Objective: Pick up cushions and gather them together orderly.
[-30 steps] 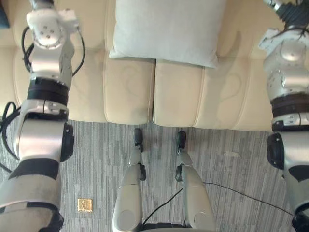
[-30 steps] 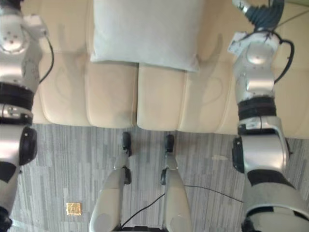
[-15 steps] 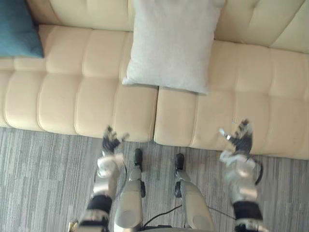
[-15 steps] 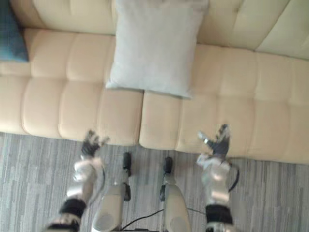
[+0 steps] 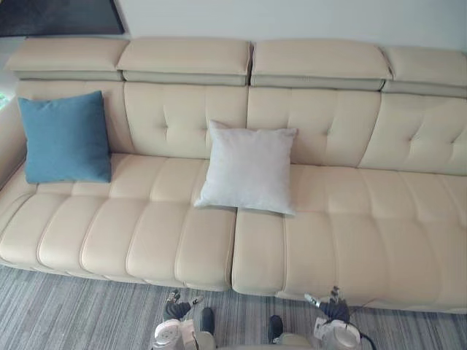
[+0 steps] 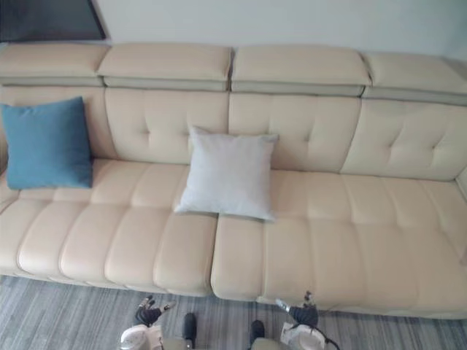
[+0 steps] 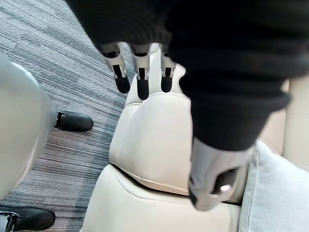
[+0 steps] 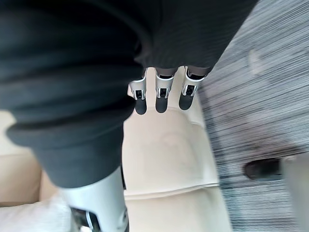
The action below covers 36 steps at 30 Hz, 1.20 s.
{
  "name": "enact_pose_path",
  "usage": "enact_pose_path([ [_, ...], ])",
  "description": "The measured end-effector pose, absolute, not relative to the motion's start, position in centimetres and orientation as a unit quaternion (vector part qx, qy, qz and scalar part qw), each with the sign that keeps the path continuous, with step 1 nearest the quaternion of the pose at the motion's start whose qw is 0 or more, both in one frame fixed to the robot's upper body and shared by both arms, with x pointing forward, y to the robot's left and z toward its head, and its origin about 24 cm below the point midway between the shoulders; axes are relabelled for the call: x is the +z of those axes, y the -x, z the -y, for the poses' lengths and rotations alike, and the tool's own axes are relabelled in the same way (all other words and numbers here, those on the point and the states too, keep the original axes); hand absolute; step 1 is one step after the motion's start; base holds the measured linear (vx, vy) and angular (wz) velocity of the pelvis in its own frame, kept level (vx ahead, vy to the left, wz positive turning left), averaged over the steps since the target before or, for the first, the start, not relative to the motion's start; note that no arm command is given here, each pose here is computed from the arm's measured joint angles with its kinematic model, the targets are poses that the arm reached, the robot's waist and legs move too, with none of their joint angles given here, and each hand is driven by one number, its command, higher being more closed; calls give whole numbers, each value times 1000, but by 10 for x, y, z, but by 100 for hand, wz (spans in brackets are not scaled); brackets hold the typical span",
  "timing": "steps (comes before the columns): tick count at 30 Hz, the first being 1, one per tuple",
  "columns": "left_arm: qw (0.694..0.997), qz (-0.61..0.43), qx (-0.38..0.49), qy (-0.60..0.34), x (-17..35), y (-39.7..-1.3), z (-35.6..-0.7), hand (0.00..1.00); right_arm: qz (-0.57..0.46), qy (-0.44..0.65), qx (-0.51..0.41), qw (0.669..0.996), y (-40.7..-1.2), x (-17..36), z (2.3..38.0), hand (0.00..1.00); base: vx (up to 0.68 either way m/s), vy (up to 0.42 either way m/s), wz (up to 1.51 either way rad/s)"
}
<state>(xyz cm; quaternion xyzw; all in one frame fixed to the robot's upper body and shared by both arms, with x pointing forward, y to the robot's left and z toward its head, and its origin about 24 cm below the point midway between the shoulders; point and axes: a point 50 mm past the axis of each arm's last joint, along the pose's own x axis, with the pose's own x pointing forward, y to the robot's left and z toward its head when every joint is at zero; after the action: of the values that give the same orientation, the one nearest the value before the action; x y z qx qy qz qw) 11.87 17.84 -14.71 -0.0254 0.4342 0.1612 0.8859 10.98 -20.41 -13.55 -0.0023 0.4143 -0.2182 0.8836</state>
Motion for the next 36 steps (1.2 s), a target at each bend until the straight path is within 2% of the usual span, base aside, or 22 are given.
enact_pose_path([
  [4,885,-441,147,7,-149,-117,-178,0,-444,-1,-213,870,-99,-144,199,0,44,18,-15],
  [8,888,-442,127,-9,-149,-120,-175,0,-444,3,-196,875,-104,-144,194,0,33,13,-25],
  [19,904,-410,115,-28,-139,-145,-178,0,-416,-5,-150,897,-144,-137,168,0,-40,-19,-5],
  [22,903,-411,128,-10,-139,-143,-176,0,-413,22,-146,899,-152,-136,176,0,-116,-56,-19],
  [26,917,-383,107,-12,-130,-164,-165,0,-386,36,-139,911,-174,-126,179,0,-248,-139,-12],
  [33,920,-385,74,-25,-131,-163,-153,0,-394,44,-146,906,-170,-128,184,0,-247,-33,23],
  [36,917,-391,72,-28,-133,-160,-153,0,-414,43,-163,894,-158,-134,192,0,-157,122,1],
])
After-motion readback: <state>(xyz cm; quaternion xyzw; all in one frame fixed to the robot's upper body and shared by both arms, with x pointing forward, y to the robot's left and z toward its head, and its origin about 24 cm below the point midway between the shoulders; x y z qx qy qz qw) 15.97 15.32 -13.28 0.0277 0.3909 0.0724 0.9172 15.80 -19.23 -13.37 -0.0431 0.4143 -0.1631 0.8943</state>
